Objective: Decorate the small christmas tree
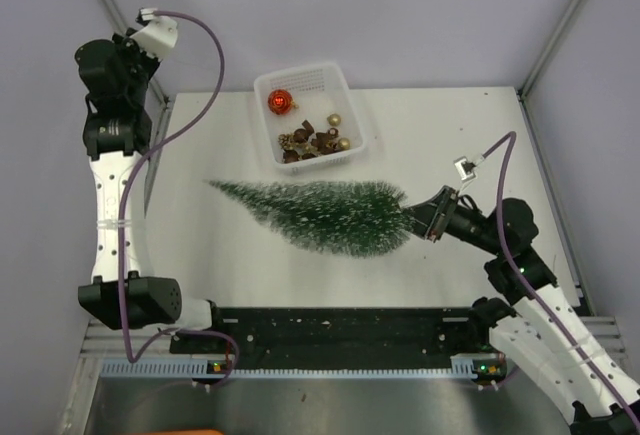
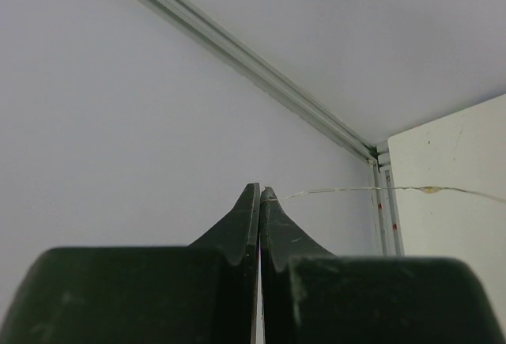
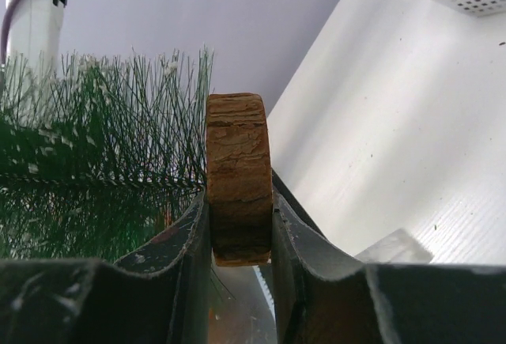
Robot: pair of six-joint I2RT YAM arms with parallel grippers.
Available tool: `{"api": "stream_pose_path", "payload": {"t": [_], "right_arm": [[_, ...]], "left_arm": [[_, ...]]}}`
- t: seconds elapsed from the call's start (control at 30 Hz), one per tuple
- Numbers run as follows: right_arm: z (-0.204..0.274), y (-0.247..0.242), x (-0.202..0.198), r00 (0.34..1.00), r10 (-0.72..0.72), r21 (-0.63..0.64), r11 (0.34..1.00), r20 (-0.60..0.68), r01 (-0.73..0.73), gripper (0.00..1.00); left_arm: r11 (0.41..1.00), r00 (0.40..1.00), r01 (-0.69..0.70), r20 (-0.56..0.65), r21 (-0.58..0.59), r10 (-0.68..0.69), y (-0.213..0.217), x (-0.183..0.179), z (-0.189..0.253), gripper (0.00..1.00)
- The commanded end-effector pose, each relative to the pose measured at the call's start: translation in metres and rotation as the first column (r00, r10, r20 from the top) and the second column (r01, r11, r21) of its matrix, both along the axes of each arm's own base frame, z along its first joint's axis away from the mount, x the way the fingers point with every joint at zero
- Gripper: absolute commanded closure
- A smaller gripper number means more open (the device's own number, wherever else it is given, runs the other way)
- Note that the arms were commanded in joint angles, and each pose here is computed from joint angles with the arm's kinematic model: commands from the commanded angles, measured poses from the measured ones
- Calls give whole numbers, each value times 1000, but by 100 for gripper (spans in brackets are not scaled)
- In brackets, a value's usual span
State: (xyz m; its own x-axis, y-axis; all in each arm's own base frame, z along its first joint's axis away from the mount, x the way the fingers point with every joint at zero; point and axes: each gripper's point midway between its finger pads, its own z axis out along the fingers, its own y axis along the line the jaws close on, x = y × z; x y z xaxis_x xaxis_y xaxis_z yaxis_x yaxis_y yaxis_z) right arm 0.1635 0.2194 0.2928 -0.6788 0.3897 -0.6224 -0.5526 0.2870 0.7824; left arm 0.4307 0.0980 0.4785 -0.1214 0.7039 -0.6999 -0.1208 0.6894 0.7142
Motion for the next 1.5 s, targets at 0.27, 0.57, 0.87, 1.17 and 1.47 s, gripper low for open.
{"api": "stream_pose_path", "payload": {"t": [0.27, 0.57, 0.87, 1.17, 1.47], "right_arm": [[36, -21, -13, 999, -34, 130, 991, 9, 32, 100], [19, -29, 2, 995, -101, 70, 992, -10, 101, 100], [17, -26, 2, 997, -71, 100, 992, -40, 75, 100], [39, -32, 33, 986, -154, 113, 981, -59, 159, 100], [25, -82, 131, 818, -491, 53, 847, -300, 529, 100]], "left_arm": [[999, 1000, -3, -16, -43, 3, 0, -71, -32, 100], [972, 967, -216, -159, -87, 200, 95, -161, -80, 100], [936, 924, -338, -222, -94, 312, 161, -234, -115, 100], [941, 892, -339, -322, -12, 318, 163, -272, -153, 100], [977, 861, -178, -461, 118, 213, 108, -289, -202, 100]]}}
